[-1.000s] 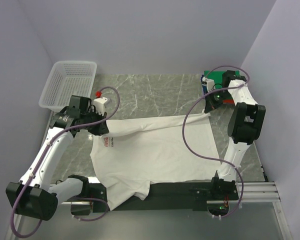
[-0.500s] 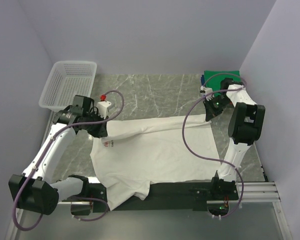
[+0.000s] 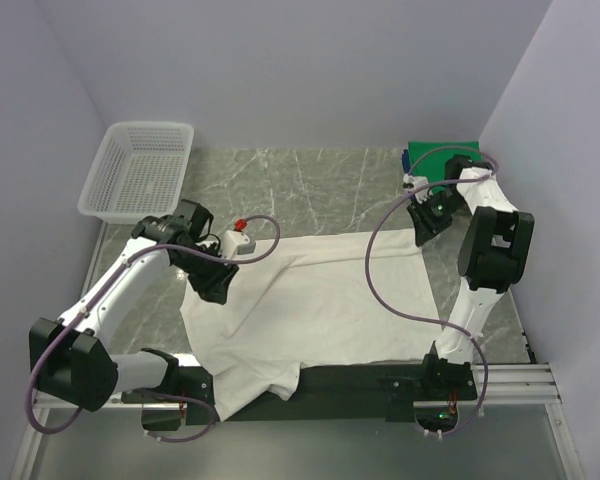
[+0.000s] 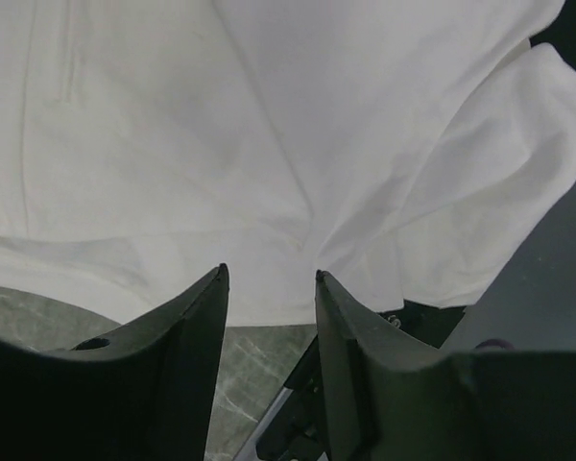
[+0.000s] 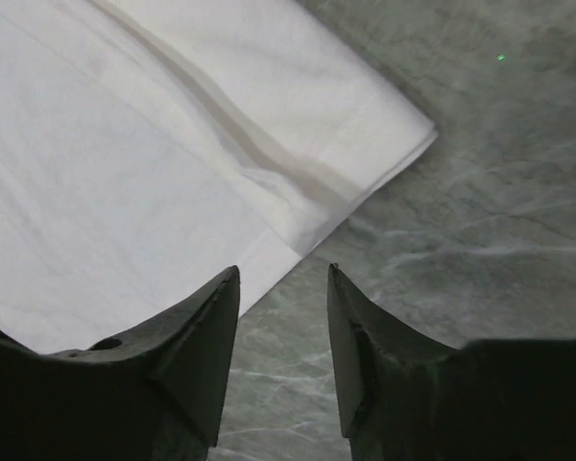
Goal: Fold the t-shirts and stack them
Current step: Fold the tshirt
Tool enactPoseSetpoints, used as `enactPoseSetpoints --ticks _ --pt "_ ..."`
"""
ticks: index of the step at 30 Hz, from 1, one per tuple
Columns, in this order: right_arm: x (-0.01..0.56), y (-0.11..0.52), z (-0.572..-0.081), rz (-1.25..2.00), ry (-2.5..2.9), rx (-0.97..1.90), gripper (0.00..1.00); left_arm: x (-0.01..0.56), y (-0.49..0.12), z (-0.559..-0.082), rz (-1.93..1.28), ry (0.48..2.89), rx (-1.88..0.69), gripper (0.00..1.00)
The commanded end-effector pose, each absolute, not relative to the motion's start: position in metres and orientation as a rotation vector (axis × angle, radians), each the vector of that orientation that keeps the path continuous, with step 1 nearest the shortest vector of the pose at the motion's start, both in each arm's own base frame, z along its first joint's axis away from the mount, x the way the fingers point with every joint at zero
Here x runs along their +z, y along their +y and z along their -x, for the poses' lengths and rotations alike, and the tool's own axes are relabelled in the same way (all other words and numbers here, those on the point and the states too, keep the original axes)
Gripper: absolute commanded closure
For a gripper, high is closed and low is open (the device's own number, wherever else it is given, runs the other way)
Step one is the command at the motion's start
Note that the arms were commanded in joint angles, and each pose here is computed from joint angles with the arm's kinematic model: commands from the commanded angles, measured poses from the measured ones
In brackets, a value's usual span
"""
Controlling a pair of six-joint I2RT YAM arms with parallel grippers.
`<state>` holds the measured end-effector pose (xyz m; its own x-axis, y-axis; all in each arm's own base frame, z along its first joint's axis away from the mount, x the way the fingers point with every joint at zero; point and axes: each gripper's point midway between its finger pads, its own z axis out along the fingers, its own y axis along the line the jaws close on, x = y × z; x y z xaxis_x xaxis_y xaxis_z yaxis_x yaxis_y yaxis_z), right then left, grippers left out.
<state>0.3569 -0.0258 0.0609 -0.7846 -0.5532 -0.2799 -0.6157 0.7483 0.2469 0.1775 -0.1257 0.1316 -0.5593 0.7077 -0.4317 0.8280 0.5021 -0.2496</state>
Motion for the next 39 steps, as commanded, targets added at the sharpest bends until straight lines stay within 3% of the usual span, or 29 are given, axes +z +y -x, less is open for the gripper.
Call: enactPoseSetpoints --ticks 1,5,12,21,28,39 --pt "0.105 -0.017 -0.381 0.901 2.640 0.468 0.53 0.140 -0.142 -0.218 -1.244 2.368 -0.597 0.53" --pt "0.097 0.000 -0.394 0.852 2.672 0.499 0.55 0.136 -0.167 -0.257 -1.095 2.365 -0.661 0.41" --pt "0.068 0.009 -0.407 0.854 2.742 0.436 0.57 0.099 -0.174 -0.306 -0.960 2.448 -0.583 0.47" --pt "0.036 0.011 -0.384 0.908 2.845 0.483 0.55 0.066 -0.169 -0.308 -0.953 2.556 -0.562 0.46" --pt "0.038 0.009 -0.372 0.958 2.839 0.477 0.75 0.052 -0.166 -0.314 -0.912 2.602 -0.522 0.49" --pt "0.036 0.002 -0.352 1.033 2.861 0.451 0.82 0.039 -0.164 -0.307 -0.932 2.664 -0.527 0.57"
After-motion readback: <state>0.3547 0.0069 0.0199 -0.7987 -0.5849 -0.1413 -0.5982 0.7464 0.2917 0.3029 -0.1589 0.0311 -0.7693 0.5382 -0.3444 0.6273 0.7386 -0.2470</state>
